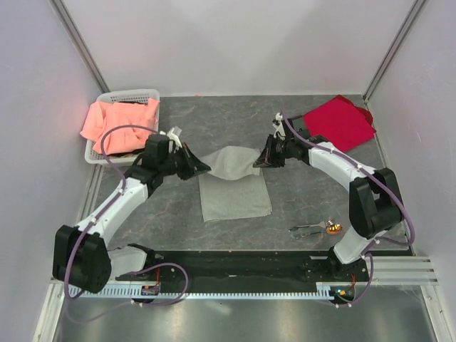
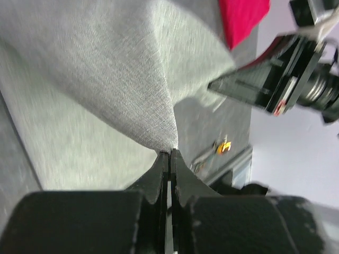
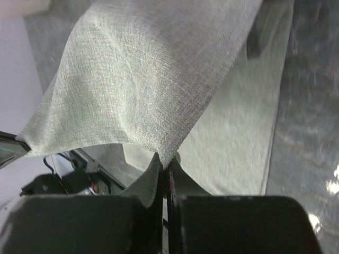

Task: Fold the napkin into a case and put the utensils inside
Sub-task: Fold the rectangle-folded napkin at the center of the board.

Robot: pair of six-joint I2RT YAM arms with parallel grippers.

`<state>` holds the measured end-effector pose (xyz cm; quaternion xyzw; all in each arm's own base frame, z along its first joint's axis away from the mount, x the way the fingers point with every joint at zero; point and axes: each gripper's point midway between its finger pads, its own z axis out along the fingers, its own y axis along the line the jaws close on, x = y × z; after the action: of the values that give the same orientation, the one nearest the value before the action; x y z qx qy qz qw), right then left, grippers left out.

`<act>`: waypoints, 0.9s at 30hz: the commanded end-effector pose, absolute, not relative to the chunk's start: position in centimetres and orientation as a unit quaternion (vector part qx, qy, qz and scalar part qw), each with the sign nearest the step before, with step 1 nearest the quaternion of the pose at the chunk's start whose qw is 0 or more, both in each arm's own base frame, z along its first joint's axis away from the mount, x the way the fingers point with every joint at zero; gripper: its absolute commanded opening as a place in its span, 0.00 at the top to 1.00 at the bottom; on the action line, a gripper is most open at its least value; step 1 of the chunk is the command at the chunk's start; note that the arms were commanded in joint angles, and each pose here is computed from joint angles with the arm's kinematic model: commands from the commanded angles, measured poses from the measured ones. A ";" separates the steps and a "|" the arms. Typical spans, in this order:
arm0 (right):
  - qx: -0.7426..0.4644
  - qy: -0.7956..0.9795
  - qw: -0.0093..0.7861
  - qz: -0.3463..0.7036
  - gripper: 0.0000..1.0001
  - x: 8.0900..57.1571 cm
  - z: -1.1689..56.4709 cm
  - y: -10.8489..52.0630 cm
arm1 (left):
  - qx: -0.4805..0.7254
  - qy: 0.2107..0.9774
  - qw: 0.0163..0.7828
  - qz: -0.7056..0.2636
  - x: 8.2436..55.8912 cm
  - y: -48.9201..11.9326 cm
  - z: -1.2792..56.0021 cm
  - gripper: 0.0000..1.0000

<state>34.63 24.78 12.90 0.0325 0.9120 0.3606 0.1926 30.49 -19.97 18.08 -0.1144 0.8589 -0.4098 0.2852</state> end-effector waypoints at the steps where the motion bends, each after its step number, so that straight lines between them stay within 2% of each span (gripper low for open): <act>1: -0.003 0.916 0.171 0.363 1.00 31.0 12.7 23.8 | -0.100 0.875 0.257 -0.398 25.9 -20.1 15.3 0.98; 7: -0.004 0.926 0.139 0.350 1.00 28.1 10.1 22.6 | -0.106 0.893 0.203 -0.388 21.9 -20.3 11.0 0.98; 12: -0.004 0.929 0.128 0.347 1.00 26.0 9.3 21.9 | -0.101 0.900 0.188 -0.379 20.1 -20.0 9.9 0.98; 18: 0.004 0.931 0.121 0.345 1.00 24.5 8.4 21.3 | -0.105 0.910 0.166 -0.364 18.8 -19.6 7.9 0.98; 27: 0.016 0.931 0.115 0.347 1.00 24.1 7.5 21.3 | -0.114 0.921 0.175 -0.329 19.5 -18.7 6.4 0.98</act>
<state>23.92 20.97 6.86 0.0185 0.9374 0.3330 0.1008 18.87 -19.02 6.85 -0.1094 0.9177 -0.3446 0.1649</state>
